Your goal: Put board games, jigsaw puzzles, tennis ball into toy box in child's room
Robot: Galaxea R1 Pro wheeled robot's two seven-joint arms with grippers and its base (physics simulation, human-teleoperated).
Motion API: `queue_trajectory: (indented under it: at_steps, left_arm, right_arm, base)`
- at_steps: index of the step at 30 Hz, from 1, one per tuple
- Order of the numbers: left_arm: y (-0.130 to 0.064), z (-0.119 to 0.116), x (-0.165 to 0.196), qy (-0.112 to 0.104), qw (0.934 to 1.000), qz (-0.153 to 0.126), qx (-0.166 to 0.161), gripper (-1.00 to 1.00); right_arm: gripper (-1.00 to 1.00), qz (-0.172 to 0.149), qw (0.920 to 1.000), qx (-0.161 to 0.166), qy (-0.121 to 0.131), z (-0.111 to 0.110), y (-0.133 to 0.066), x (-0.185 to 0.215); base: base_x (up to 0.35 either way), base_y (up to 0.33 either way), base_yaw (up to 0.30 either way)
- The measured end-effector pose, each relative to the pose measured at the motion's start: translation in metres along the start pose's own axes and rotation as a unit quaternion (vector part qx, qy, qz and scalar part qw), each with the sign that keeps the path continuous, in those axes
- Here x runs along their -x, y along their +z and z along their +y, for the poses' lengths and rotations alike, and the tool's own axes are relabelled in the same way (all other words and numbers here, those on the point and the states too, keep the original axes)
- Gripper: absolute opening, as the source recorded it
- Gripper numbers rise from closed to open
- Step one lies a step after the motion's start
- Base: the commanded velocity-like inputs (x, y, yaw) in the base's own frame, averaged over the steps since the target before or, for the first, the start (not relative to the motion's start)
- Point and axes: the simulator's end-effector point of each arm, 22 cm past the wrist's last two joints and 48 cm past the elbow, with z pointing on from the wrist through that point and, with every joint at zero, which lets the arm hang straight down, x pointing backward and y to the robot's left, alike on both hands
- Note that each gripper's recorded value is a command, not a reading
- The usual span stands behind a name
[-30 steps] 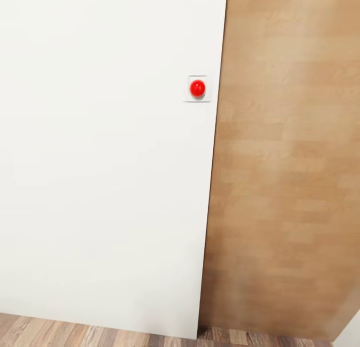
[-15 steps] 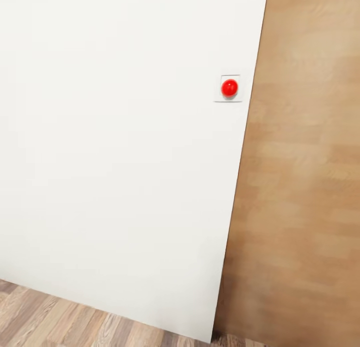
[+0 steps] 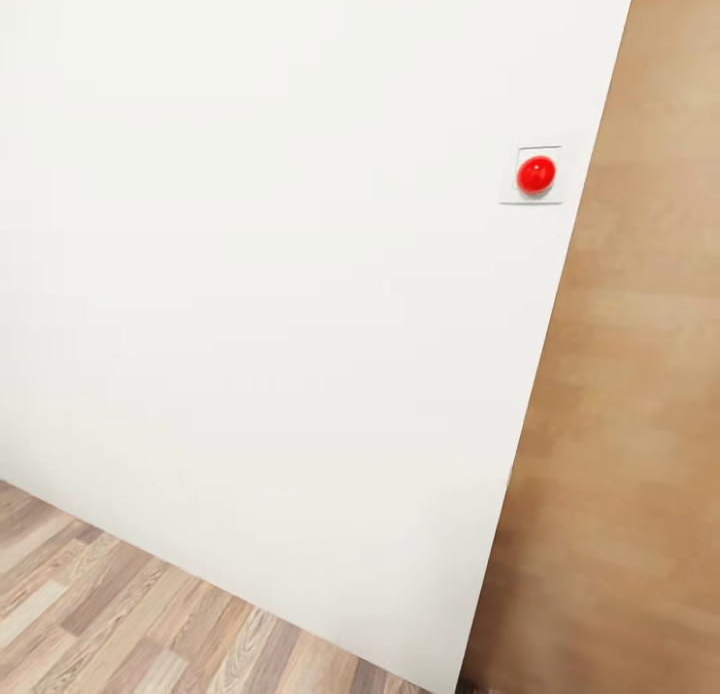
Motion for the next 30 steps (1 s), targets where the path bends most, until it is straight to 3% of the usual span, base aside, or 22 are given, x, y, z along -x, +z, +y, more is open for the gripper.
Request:
queue_trajectory:
  at_steps: [30]
  left_arm:
    - [0.0000, -0.0024, 0.0005, 0.000, 1.0000, -0.001, -0.002, 1.00]
  right_arm:
    - [1.00, -0.001, 1.0000, 0.000, 0.000, -0.0002, 0.0000, 0.0009]
  base:
    - [0.000, 0.000, 0.294]
